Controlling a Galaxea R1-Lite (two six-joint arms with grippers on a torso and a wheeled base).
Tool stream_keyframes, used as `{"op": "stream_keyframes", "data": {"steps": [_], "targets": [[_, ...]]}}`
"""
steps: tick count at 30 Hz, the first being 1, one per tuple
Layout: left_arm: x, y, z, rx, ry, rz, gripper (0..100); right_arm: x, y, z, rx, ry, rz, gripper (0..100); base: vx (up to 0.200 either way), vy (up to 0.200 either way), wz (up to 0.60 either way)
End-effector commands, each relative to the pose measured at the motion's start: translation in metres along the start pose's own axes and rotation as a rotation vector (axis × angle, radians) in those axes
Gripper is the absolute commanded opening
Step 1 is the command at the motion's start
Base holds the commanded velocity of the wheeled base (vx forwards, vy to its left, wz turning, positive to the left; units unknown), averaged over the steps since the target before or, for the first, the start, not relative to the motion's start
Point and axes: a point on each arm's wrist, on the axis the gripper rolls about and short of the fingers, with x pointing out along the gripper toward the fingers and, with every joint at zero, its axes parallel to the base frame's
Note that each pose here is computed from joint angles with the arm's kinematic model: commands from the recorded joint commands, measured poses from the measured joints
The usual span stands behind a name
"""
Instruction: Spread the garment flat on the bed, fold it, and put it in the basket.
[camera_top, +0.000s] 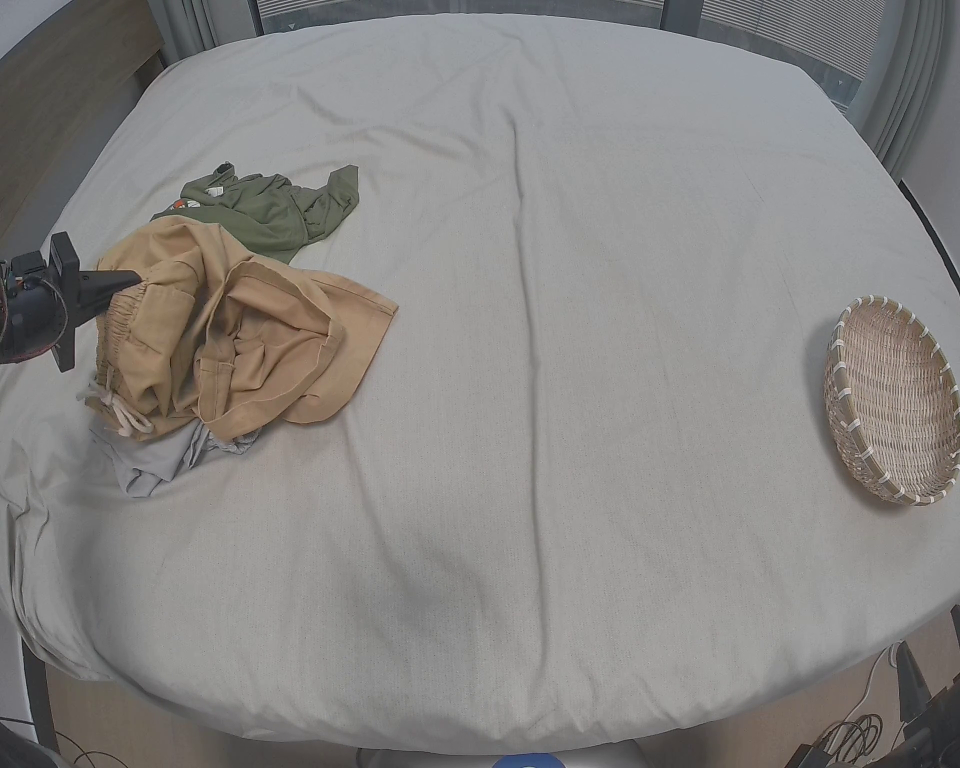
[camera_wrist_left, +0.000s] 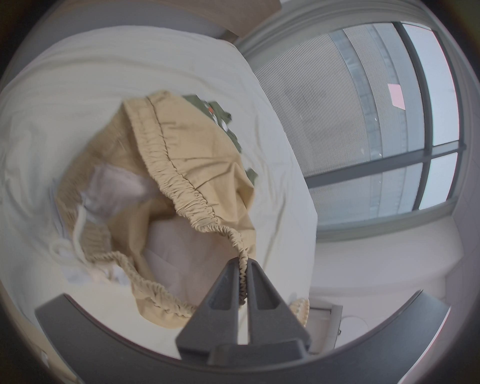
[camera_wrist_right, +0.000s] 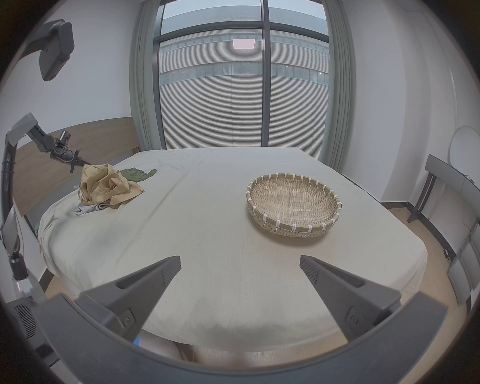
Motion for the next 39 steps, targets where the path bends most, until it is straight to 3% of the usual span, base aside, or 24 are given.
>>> {"op": "stream_keyframes", "data": {"steps": [1, 11, 12, 16, 31, 39], "targets": [[-0.017, -0.034, -0.055, 0.067, 0.091, -0.086, 0, 0.001, 0.0, -0.005, 0.0, 0.009, 0.0, 100, 0.0, 0.0, 0.0], [-0.008, -0.015, -0.073, 0.118, 0.114, -0.007, 0, 0.001, 0.0, -0.005, 0.0, 0.009, 0.0, 100, 0.0, 0.0, 0.0], [-0.008, -0.013, -0.074, 0.116, 0.115, 0.002, 100, 0.001, 0.0, -0.005, 0.0, 0.009, 0.0, 100, 0.0, 0.0, 0.0], [-0.008, -0.004, -0.077, 0.107, 0.098, 0.045, 100, 0.001, 0.0, -0.005, 0.0, 0.009, 0.0, 100, 0.0, 0.0, 0.0], [0.0, 0.009, -0.08, 0.13, 0.105, 0.06, 100, 0.001, 0.0, -0.005, 0.0, 0.009, 0.0, 100, 0.0, 0.0, 0.0], [0.024, 0.018, -0.07, 0.172, 0.056, -0.009, 100, 0.001, 0.0, -0.005, 0.0, 0.009, 0.0, 100, 0.0, 0.0, 0.0]]}}
